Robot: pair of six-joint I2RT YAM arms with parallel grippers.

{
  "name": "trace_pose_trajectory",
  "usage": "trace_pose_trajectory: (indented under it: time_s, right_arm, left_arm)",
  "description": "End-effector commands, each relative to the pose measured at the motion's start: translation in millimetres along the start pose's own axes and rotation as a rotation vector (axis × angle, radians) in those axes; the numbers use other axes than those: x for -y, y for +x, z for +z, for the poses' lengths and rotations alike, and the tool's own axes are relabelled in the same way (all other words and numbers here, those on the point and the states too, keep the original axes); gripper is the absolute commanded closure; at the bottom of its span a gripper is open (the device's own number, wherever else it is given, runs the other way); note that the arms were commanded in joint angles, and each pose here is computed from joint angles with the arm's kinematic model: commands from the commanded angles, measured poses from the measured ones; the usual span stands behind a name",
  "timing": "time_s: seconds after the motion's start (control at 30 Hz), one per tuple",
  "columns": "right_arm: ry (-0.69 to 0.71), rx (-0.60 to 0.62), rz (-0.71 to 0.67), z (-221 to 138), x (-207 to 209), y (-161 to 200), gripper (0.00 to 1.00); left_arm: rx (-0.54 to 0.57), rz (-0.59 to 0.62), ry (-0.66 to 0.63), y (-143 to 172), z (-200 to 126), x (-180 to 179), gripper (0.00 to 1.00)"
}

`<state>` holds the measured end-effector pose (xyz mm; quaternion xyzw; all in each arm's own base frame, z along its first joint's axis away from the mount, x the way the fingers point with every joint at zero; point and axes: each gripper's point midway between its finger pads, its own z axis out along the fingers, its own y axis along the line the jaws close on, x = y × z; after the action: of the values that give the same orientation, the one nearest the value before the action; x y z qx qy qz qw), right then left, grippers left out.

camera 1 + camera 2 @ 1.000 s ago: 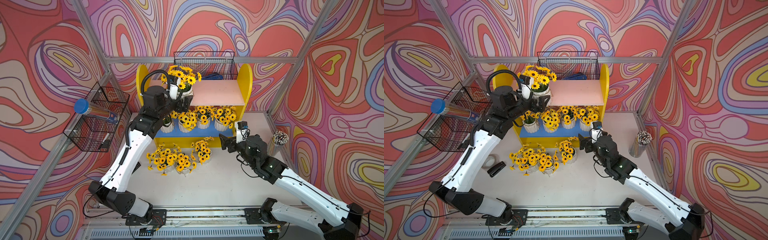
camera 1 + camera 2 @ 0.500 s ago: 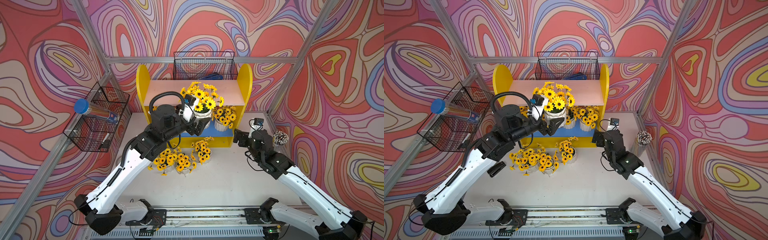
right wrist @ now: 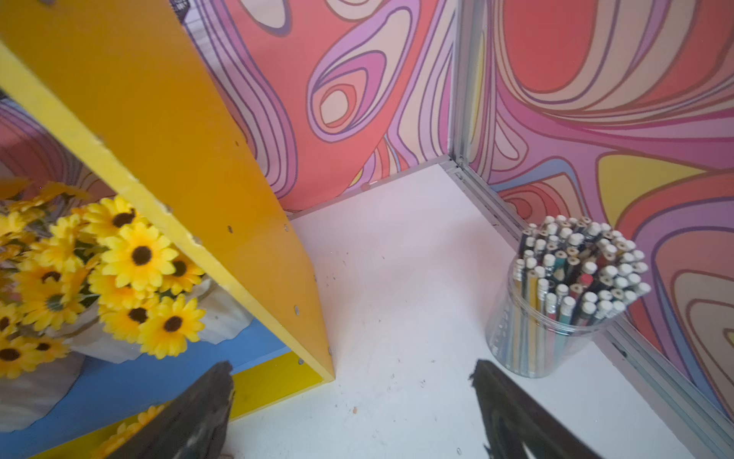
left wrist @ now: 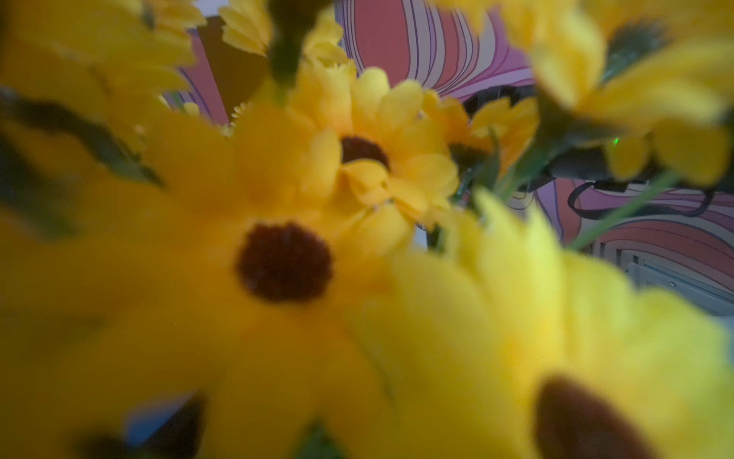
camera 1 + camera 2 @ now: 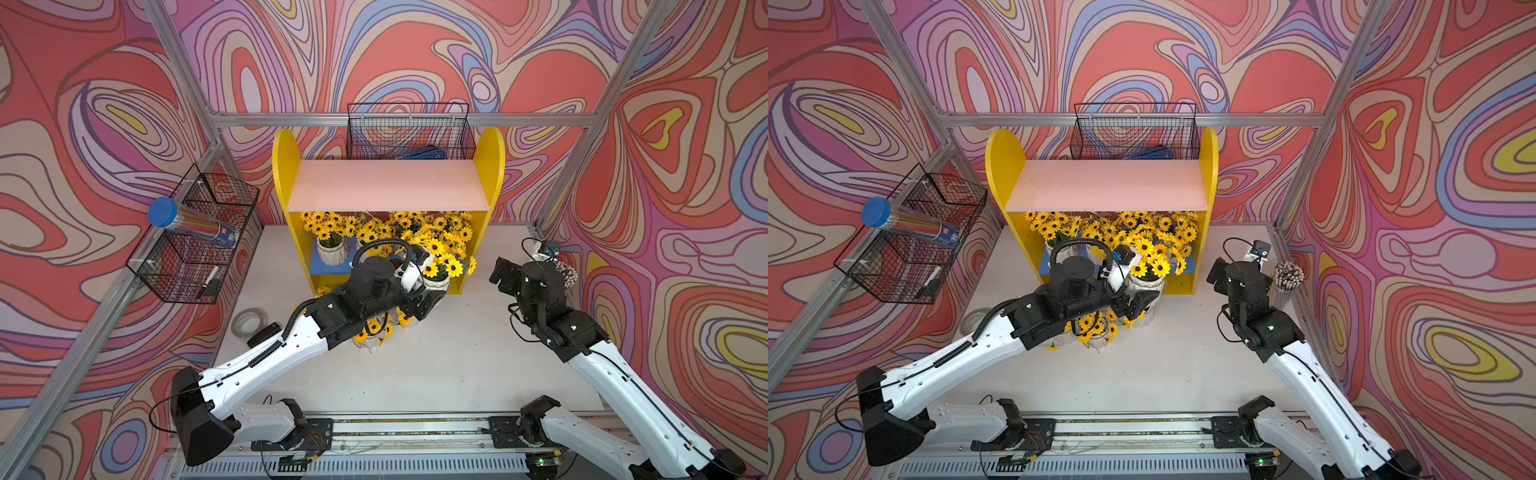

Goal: Take the sunflower pots off the shelves
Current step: Place the sunflower pot at the center of the board.

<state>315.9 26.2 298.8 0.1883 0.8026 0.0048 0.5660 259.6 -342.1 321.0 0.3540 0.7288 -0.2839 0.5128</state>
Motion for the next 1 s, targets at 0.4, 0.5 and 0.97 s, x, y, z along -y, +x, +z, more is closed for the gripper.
trace_pose_trajectory:
  time_s: [0.4, 0.5, 0.97]
  right_arm:
    - [0.116, -0.028, 0.132, 18.5, 56.8, 11.9, 0.02]
    - [0.111, -0.028, 0.131, 18.7, 57.5, 13.2, 0.02]
    - [-0.002, -0.053, 0.111, 18.9, 38.5, 16.9, 0.03]
  left_arm:
    - [0.1, -0.071, 0.072, 39.2, 81.4, 31.4, 1.0]
    - [0.101, -0.094, 0.054, 53.2, 95.5, 30.1, 1.0]
    - [0.134, -0.088, -0.085, 111.7, 162.3, 18.3, 1.0]
